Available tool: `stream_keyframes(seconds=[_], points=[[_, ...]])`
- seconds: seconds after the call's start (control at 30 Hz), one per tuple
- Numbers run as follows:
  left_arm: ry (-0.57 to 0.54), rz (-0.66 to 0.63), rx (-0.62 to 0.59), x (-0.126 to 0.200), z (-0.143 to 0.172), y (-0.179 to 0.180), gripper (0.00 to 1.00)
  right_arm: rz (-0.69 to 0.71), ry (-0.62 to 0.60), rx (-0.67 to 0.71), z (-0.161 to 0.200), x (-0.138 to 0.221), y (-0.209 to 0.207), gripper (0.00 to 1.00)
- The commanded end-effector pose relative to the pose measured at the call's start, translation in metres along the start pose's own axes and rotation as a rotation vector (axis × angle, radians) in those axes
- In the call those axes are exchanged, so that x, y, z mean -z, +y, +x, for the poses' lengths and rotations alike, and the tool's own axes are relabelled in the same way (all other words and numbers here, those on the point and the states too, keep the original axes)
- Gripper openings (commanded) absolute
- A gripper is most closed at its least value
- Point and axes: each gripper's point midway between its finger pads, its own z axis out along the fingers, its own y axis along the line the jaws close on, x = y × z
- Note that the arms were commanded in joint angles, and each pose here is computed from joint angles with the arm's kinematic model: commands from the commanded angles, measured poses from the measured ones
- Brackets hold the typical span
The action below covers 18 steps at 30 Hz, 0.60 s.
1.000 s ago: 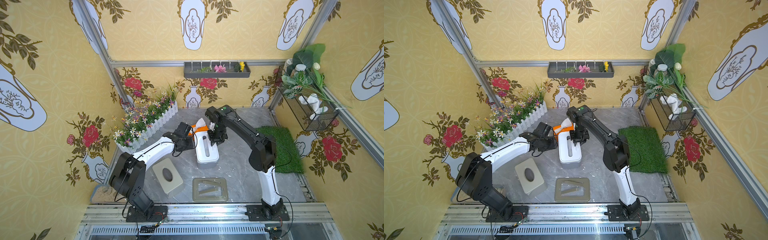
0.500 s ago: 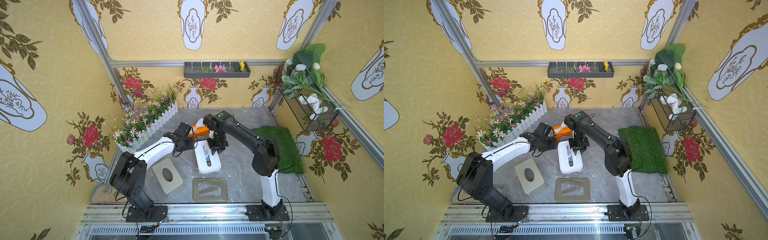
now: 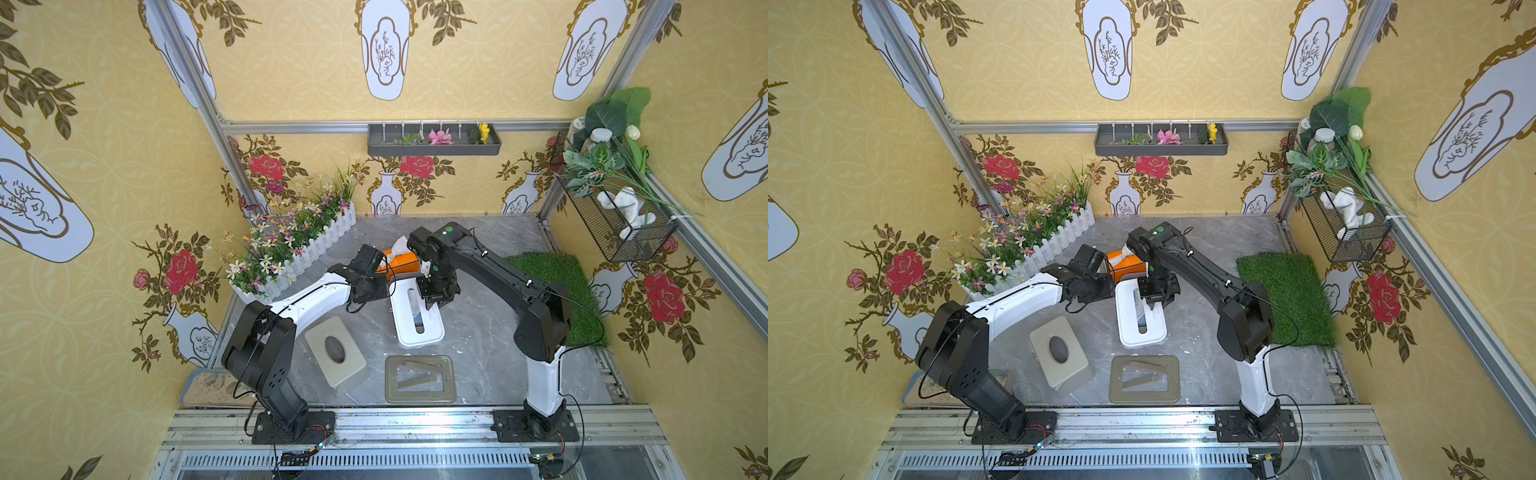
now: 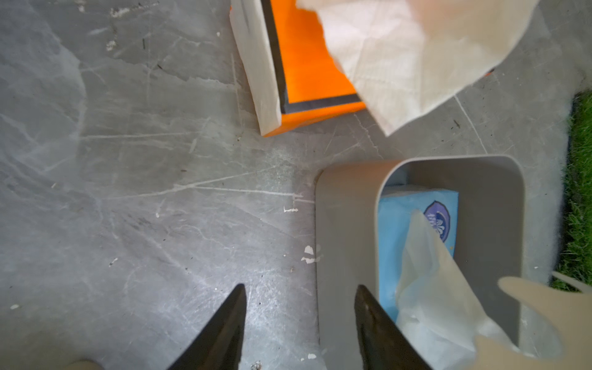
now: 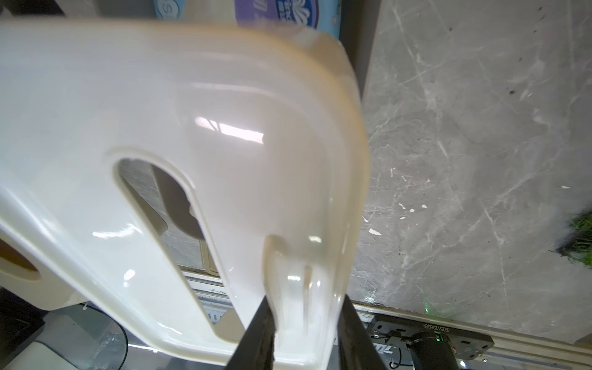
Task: Put the tissue paper into the tissue box
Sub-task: Close the box lid on the tissue box.
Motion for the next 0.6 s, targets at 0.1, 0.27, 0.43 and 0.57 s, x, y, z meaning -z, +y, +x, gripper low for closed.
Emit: stream_keyframes(seconds=[0.1, 0.27, 0.43, 0.57], points=[[-0.005, -0.012, -0.009, -0.002, -0.003, 0.001, 0.57, 0.028, -0.013, -0.012, -0.018, 0.006, -0.013, 0.13], [-0.002, -0.011, 0.0, -0.005, -0.006, 0.005, 0.57, -0.006, -0.003, -0.014, -0.031, 0.005, -0.017, 0.13], [0.003, -0.01, 0.008, -0.006, -0.008, 0.008, 0.57, -0.053, 0.008, -0.009, -0.038, 0.002, -0.015, 0.13], [0.007, -0.015, 0.016, -0.008, -0.008, 0.013, 0.57, -0.107, 0.043, 0.011, -0.036, -0.004, -0.005, 0.13]])
